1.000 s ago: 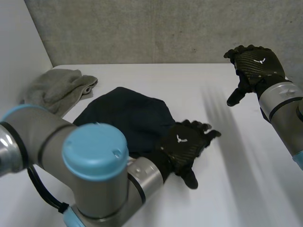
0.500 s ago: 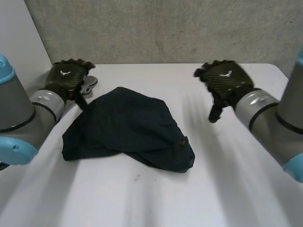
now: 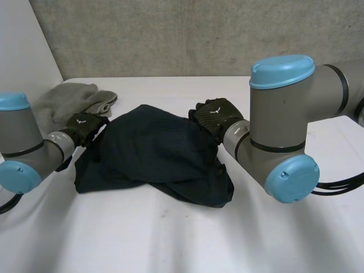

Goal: Fold the laundry.

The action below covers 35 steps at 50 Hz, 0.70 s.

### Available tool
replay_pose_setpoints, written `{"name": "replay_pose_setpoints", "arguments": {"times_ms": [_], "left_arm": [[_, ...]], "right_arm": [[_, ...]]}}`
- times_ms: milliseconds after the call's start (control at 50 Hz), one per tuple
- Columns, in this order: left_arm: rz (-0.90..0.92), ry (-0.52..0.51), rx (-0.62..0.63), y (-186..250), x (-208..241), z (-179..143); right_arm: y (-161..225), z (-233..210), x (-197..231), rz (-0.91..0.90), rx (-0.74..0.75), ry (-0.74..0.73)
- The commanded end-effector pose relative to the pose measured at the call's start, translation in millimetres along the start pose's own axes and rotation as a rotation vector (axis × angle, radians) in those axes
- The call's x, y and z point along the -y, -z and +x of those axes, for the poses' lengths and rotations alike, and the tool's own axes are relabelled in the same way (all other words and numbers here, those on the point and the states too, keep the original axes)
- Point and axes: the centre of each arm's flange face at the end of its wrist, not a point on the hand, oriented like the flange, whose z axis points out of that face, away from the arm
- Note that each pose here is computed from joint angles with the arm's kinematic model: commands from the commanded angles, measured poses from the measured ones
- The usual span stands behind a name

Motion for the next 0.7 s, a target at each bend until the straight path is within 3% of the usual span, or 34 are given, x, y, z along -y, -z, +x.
{"name": "replay_pose_setpoints", "arguments": {"times_ms": [20, 140, 320, 480, 700], "left_arm": [[0.024, -0.013, -0.068, -6.1, 2.0, 19.2], [0.077, -0.039, -0.049, 8.5, 28.3, 29.8], [0.349, -0.135, -0.05, 95.2, 120.7, 58.1], [0.496, -0.197, -0.075, 164.1, 154.6, 80.5], [0.598, -0.313, -0.133, 218.2, 164.4, 112.2]], "right_arm": [[-0.2, 5.9, -3.1, -0.017, -0.03, -0.011], [8.3, 13.0, 13.2, 0.034, -0.047, -0.012], [3.0, 50.2, 33.7, 0.116, -0.11, -0.041], [-10.1, 60.7, 39.6, 0.184, -0.025, -0.091], [-49.1, 53.5, 13.9, 0.175, 0.212, -0.402]]}}
